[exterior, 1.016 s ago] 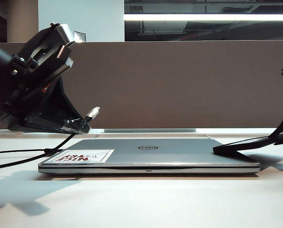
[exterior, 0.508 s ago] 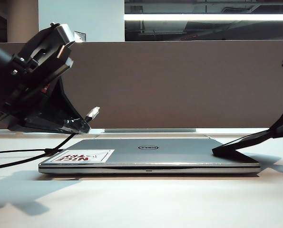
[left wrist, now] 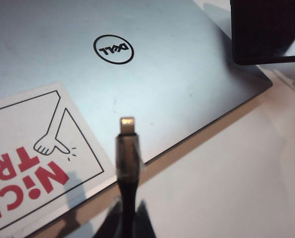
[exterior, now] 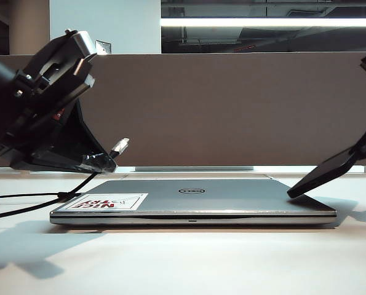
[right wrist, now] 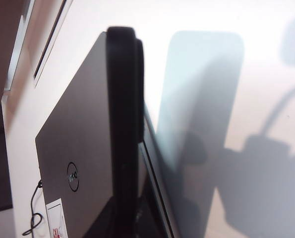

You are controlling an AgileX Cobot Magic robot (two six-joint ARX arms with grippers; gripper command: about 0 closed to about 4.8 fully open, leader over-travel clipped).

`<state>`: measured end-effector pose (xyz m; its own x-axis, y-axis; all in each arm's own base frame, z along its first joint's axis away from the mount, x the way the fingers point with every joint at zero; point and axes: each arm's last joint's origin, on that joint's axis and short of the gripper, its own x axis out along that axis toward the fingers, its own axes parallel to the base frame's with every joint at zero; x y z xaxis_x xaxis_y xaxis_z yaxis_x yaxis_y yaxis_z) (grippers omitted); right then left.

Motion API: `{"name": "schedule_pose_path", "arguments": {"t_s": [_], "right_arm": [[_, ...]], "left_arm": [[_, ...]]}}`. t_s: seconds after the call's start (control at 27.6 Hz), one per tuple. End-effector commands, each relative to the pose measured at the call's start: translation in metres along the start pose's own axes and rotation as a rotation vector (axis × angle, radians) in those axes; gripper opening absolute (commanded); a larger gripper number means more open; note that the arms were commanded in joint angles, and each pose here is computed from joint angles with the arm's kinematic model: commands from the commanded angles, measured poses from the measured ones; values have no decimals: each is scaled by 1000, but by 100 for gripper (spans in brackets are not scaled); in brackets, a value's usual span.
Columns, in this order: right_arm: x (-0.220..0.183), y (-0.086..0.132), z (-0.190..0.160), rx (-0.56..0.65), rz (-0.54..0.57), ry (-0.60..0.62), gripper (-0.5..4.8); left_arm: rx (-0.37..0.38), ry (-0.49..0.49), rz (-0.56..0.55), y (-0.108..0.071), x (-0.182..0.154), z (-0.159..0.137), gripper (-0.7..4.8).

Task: Pick up the charging cable and the phone, plug the charging cable into the charging port on the phone, and finally place them back on the table.

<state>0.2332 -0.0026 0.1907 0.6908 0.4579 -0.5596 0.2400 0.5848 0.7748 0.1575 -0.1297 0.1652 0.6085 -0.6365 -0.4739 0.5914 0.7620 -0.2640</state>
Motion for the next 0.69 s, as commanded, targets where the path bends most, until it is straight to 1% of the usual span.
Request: {"name": "schedule_pose_path", "arguments": {"t_s": [0.04, 0.29, 0.47, 0.69], "right_arm": [[-7, 14, 8, -94, -4, 9, -5], [-17, 30, 16, -171, -63, 50, -5], [-29, 45, 23, -250, -151, 80, -5], [-43, 61, 27, -279, -190, 121, -5]], "left_arm": [[7, -19, -6, -1, 0, 2, -6], [7, -19, -6, -1, 0, 2, -6], [7, -19, -6, -1, 0, 2, -6], [7, -20, -6, -1, 0, 2, -6]]}}
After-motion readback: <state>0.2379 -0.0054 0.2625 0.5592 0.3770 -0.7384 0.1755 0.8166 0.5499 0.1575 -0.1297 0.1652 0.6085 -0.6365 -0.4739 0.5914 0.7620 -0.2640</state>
